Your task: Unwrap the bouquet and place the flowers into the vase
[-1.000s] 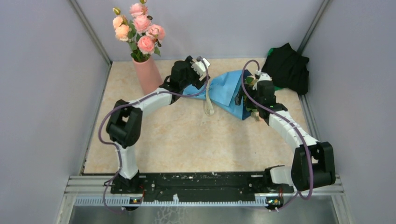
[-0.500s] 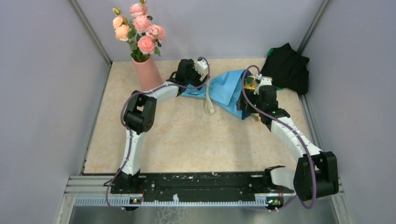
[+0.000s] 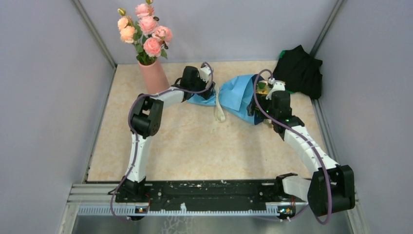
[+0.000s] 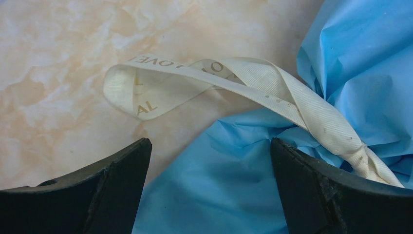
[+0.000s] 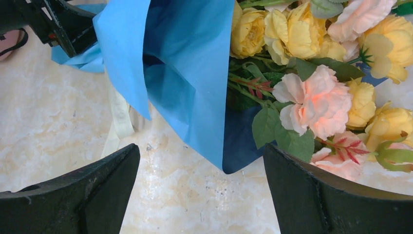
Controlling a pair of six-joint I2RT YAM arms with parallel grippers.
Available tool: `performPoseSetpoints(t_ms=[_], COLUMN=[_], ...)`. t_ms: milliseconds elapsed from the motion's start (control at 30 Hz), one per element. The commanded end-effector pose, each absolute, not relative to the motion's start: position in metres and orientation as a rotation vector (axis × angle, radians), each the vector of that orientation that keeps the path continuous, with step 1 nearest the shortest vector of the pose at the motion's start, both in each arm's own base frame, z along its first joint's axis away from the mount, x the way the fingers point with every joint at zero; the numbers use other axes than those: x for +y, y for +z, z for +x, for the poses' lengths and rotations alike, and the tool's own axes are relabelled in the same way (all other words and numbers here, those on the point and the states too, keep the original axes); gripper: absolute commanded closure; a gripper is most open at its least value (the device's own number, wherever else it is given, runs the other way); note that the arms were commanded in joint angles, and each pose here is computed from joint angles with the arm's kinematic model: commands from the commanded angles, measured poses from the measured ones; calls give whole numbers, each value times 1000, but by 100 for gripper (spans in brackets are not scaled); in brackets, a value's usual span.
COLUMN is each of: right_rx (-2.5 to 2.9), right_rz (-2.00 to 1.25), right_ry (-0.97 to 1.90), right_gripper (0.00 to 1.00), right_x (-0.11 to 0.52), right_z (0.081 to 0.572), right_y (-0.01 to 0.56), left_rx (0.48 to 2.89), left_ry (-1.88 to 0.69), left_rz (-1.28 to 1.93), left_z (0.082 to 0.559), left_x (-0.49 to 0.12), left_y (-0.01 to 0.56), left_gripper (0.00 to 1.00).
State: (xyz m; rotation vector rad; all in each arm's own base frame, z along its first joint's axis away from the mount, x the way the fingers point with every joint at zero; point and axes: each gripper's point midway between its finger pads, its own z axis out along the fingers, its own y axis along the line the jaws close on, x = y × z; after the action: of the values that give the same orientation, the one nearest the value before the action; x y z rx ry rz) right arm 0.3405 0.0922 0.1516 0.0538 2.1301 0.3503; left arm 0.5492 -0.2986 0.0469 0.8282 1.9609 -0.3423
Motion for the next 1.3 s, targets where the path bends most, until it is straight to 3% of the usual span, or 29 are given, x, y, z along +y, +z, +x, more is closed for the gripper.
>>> performPoseSetpoints(t_ms=[0,200,667,967,1267], right_rx=[2047,2057,2221,2311,2324], right_rz=[44,61,233,233,133], right_ry=[379,384,248,310,396], right_gripper=[4,4,4,4,4], right_x=[97,98,78,98,130], right_z=[344,347,351,383,423], right_y=[176,173,125,75,73], left_rx=[2087,2140,2263,2377,2338], left_ry=[-536,-634,-583,-642,-759], left_rz=[838,802,915,889,913], left_z=[504,462,363,300,247], left_x=[-311,-312,-320,-320,-347], left_y=[16,17,10,-7,-1], left_gripper=[2,2,2,2,3])
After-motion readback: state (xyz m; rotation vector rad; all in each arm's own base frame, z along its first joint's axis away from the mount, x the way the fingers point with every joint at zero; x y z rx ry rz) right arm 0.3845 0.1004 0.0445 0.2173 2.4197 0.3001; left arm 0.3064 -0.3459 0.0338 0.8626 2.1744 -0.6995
